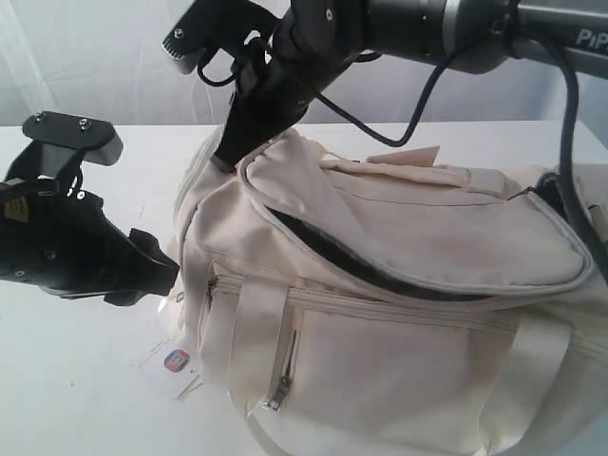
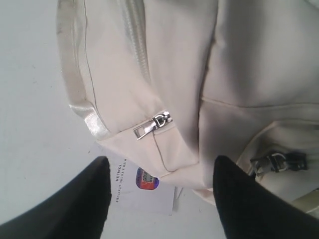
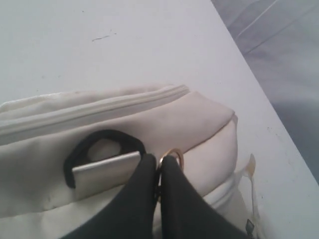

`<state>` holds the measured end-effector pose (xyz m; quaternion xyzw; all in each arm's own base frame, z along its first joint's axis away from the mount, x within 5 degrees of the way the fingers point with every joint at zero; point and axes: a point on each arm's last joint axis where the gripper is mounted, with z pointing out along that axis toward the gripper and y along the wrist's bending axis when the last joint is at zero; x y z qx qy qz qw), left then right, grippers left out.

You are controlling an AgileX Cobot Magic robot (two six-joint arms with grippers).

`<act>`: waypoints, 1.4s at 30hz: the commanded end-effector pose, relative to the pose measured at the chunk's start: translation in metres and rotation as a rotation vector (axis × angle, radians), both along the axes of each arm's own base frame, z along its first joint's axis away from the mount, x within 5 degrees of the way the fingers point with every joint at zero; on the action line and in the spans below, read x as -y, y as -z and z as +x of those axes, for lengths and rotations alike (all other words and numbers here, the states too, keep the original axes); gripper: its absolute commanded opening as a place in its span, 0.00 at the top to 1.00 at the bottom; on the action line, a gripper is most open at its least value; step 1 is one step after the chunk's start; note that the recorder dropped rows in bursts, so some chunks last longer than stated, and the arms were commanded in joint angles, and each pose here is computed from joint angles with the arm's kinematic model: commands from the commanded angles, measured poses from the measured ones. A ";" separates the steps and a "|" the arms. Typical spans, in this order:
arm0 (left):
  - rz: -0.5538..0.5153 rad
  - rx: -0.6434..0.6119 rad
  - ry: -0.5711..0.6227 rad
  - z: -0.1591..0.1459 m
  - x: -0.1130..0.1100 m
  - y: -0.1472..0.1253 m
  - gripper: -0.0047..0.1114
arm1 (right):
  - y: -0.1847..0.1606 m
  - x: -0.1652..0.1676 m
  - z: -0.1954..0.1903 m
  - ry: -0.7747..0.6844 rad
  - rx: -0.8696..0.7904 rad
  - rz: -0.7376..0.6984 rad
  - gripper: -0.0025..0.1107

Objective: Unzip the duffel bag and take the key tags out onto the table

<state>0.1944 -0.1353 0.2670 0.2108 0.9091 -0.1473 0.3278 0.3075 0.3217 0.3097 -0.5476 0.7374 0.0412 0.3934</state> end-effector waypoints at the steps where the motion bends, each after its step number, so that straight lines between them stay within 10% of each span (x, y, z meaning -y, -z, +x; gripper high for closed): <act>1: -0.032 0.008 -0.018 -0.002 -0.002 -0.003 0.42 | 0.003 0.004 0.016 0.025 0.050 0.033 0.98; 11: -0.094 0.085 -0.022 -0.004 -0.002 -0.016 0.42 | -0.002 0.012 0.037 0.068 0.131 0.136 0.98; 21: -0.443 0.210 -0.138 0.012 0.026 -0.028 0.40 | 0.004 0.017 0.035 0.225 -0.042 0.206 0.98; 25: -0.478 0.169 -0.197 0.023 0.033 -0.016 0.25 | 0.006 0.018 0.034 0.229 -0.056 0.189 0.98; 42: -0.424 0.161 -0.161 0.034 0.044 -0.015 0.26 | 0.001 0.016 0.030 0.255 -0.119 0.260 0.98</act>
